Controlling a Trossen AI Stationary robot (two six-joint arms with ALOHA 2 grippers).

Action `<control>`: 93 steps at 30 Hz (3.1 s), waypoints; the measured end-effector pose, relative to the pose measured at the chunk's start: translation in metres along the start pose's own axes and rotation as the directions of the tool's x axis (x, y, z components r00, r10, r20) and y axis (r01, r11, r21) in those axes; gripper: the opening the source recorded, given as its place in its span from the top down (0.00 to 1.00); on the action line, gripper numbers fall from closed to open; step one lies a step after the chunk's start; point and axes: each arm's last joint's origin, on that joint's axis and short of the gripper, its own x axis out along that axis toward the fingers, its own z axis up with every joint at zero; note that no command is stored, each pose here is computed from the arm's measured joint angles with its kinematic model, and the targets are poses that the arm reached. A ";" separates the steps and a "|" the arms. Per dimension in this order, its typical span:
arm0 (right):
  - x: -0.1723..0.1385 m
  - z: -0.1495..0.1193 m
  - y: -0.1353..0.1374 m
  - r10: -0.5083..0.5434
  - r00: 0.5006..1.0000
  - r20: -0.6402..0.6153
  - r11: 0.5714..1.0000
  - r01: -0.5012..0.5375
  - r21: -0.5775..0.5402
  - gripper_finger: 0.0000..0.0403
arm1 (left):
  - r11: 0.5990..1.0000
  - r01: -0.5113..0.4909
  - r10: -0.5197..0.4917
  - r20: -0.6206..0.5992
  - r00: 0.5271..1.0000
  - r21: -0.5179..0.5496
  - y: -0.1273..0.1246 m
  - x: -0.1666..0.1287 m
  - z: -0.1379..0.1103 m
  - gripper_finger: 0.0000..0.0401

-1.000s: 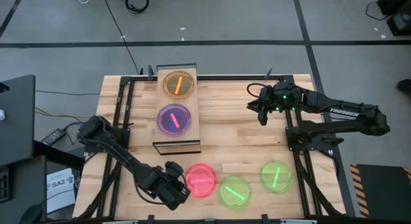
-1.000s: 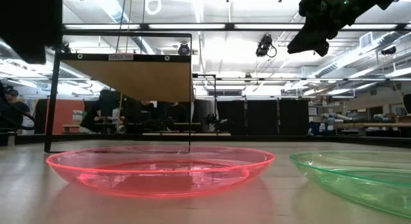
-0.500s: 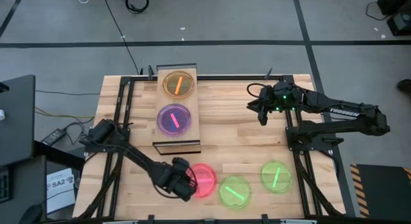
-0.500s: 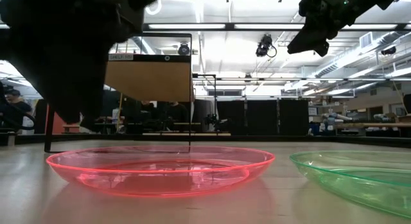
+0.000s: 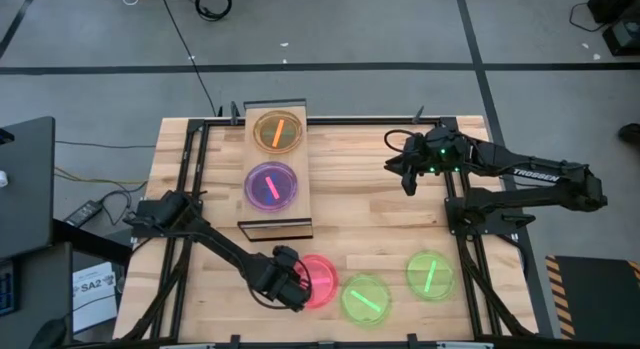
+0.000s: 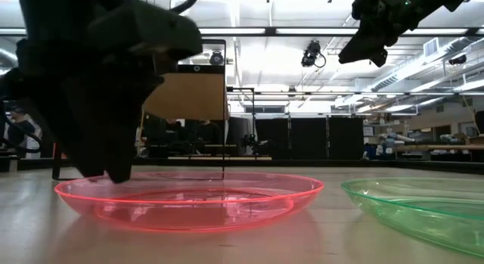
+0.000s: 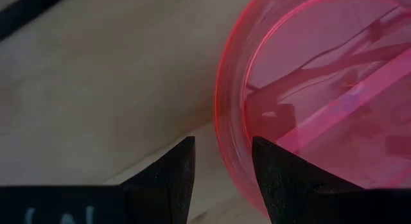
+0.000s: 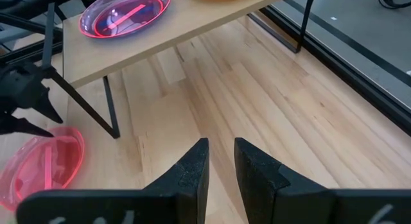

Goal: Place and stack plates onto a shelf
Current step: Stack the pink plate on top of the pink plate on the shelf

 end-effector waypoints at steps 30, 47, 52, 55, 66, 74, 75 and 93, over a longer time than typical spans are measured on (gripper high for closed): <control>0.000 0.000 0.000 0.002 1.000 0.000 1.000 -0.002 -0.006 0.80 | 1.000 -0.003 0.002 -0.017 1.000 -0.025 -0.003 0.012 -0.005 0.72; 0.000 0.000 0.000 0.002 1.000 0.000 1.000 -0.002 -0.007 0.80 | 1.000 0.006 -0.007 -0.036 0.999 -0.025 -0.008 0.008 -0.005 0.91; 0.000 0.000 0.000 0.002 1.000 0.000 1.000 -0.002 -0.008 0.80 | 1.000 0.005 -0.006 -0.036 0.999 -0.024 -0.007 0.008 -0.005 0.97; 0.000 0.000 0.000 0.002 1.000 0.001 1.000 -0.002 -0.009 0.80 | 1.000 0.004 -0.005 -0.036 0.999 -0.023 -0.007 0.008 -0.005 0.98; 0.000 0.000 0.000 0.002 1.000 0.000 1.000 -0.002 -0.008 0.80 | 0.999 0.035 -0.035 -0.055 0.998 -0.003 -0.004 -0.013 0.000 0.99; 0.000 0.000 0.000 0.002 1.000 0.001 1.000 -0.002 -0.008 0.80 | 0.994 0.111 -0.111 -0.063 0.992 -0.007 -0.002 -0.044 0.006 0.99; 0.000 0.000 0.000 0.002 1.000 0.001 1.000 -0.002 -0.008 0.80 | 0.993 0.119 -0.119 -0.067 0.991 -0.008 -0.001 -0.048 0.007 0.99; 0.000 0.000 0.000 0.002 1.000 0.001 1.000 -0.002 -0.006 0.80 | 0.919 0.391 -0.390 0.041 0.920 -0.044 0.029 -0.150 0.043 0.99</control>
